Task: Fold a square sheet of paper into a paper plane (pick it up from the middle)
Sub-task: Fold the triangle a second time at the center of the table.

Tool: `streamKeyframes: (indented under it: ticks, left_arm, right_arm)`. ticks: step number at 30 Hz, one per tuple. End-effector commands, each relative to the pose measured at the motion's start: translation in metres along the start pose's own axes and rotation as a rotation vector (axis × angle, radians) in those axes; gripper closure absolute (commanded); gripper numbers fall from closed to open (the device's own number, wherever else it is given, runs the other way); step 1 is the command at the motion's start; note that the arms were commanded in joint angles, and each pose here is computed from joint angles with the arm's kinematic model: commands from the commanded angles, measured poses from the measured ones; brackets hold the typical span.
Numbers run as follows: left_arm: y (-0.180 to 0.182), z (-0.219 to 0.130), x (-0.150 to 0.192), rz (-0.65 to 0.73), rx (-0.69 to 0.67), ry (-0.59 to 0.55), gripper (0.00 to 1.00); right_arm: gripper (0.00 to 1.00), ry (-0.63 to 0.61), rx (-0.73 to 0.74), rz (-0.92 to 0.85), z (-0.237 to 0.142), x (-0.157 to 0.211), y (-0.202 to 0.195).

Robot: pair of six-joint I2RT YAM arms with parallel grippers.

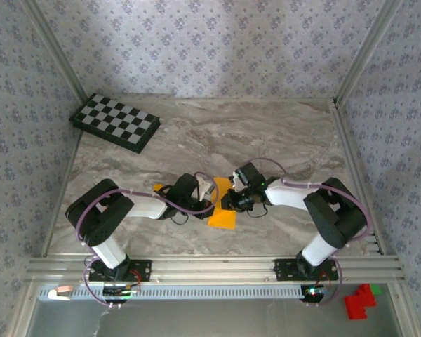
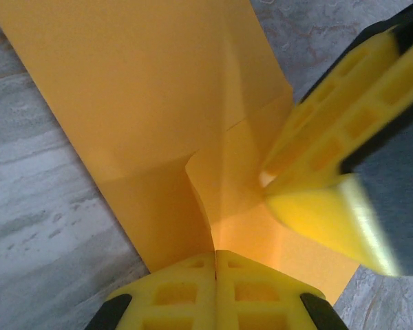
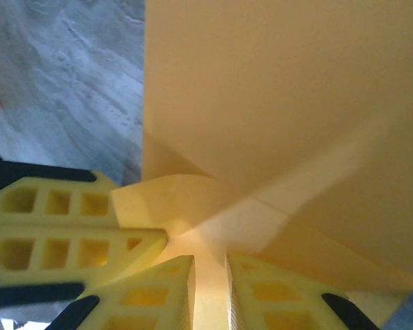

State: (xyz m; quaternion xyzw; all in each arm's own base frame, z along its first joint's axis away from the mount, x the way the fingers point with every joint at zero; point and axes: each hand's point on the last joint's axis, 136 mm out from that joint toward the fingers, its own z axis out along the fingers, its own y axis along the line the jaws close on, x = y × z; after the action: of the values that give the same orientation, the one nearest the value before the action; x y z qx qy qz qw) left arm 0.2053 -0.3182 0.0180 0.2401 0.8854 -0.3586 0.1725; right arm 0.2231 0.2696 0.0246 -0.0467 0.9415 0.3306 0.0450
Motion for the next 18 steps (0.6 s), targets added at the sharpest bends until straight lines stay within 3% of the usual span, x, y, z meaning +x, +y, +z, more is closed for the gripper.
streamKeyframes:
  ticks: [1, 18]
  left_arm:
    - [0.041, 0.009, 0.058, -0.050, -0.161, 0.172, 1.00]
    - [0.044, 0.009, 0.060, -0.045, -0.172, 0.180, 1.00]
  right_arm:
    - [0.80, 0.000, -0.014, 0.017, 0.008, -0.006, 0.004]
    - [0.80, -0.001, 0.098, 0.138, -0.007, -0.002, -0.062]
